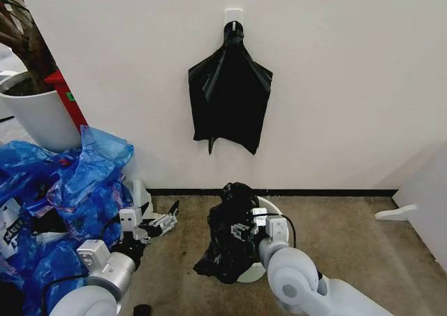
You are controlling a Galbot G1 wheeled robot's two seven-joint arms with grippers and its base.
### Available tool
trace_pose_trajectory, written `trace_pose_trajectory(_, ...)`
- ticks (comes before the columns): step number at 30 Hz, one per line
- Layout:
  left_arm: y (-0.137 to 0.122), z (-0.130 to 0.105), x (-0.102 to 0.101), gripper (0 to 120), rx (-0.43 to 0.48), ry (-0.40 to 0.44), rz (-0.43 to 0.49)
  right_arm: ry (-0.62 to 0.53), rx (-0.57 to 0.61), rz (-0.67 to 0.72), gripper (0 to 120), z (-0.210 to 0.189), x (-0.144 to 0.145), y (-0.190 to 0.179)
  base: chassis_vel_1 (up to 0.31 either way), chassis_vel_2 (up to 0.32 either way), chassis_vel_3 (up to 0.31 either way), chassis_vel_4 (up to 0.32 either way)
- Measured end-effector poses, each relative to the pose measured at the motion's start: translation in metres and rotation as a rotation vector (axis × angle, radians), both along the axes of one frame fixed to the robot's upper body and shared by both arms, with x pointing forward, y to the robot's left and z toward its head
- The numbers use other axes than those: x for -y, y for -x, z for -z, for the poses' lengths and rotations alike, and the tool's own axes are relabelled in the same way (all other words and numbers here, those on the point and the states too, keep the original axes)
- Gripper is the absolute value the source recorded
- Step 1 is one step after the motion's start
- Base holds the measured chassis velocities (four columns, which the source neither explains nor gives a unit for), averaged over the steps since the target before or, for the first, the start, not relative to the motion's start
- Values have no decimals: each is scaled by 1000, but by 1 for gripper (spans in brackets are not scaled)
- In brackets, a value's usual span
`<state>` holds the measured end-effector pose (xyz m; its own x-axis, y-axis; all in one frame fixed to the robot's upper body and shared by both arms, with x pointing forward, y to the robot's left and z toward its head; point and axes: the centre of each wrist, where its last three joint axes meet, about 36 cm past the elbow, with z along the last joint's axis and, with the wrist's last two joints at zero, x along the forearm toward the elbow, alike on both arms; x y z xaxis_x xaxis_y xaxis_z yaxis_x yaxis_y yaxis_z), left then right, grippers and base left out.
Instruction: Place the garbage bag over the trash bin.
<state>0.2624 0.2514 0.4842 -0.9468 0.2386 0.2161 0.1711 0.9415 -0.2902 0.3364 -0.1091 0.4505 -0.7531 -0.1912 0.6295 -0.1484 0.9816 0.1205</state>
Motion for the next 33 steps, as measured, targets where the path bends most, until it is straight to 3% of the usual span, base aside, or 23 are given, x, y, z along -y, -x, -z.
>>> trace_pose_trajectory(19, -18, 10, -2, 100, -11, -51, 101, 145, 47, 66, 88, 5, 42, 2, 0, 0, 0, 0)
trace_pose_trajectory(28, -19, 19, -1, 100, -36, -52, 105, -16, 58, -11, 91, -33, 28, 30, 0, 0, 0, 0)
trace_pose_trajectory(33, -31, 25, -6, 100, -51, -86, 144, -33, 66, -28, 91, -34, 28, 34, 0, 0, 0, 0)
